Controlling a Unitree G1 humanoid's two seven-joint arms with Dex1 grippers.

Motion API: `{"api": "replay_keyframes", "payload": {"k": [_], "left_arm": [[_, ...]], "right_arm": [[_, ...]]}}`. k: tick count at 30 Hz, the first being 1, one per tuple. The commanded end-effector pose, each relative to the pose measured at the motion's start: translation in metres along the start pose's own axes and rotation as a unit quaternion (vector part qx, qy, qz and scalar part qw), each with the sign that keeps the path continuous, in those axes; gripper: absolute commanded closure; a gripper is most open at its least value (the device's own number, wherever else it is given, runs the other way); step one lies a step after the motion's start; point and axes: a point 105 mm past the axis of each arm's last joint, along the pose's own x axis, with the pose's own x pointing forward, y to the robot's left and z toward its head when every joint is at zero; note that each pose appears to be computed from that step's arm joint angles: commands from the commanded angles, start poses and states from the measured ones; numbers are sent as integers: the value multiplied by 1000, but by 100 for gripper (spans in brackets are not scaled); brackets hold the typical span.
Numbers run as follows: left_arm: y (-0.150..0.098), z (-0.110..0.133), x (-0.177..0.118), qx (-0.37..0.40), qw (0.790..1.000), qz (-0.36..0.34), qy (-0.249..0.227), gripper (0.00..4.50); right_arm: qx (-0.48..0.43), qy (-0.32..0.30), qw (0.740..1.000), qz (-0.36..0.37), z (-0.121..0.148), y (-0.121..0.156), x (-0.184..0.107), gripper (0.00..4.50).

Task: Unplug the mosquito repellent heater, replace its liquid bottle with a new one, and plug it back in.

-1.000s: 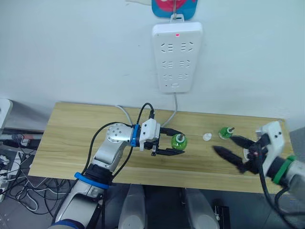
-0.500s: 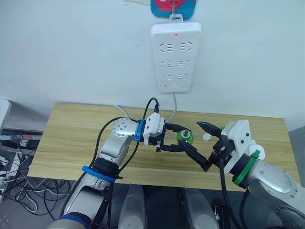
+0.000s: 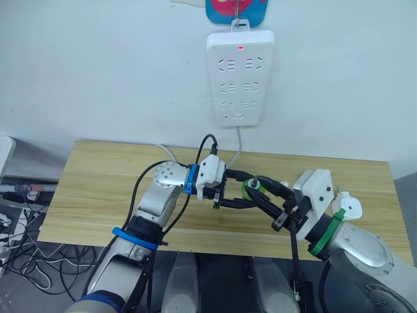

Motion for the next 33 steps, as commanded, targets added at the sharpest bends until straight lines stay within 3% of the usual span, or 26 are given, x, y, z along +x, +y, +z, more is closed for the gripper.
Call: {"api": "replay_keyframes", "payload": {"k": [1,8,10,15,18,22,24,29,33], "left_arm": [[-1,9,3,19,1000,-5,-17,224],[-1,8,3,16,1000,-3,-13,224],[-2,10,2,2,1000,-1,-23,148],[-2,14,-2,-12,999,6,-30,7],[-4,16,-7,-26,998,35,-38,0],[-9,23,-5,1,995,84,-53,0],[-4,26,2,30,991,119,-58,0],[8,39,14,128,974,170,-74,0],[9,46,23,204,959,178,-84,0]], "right_arm": [[-11,-18,1000,5,8,4,-2,366],[-8,-24,1000,2,10,5,-3,366],[-4,-29,1000,-6,11,3,-3,366],[-7,-29,999,-29,12,-4,-5,366],[35,-46,994,-88,14,-20,-11,366],[179,-115,958,-191,25,-45,-21,366],[244,-133,939,-204,27,-46,-25,366],[419,-184,857,-236,35,-52,-34,366],[480,-184,823,-240,37,-51,-36,366]]}}
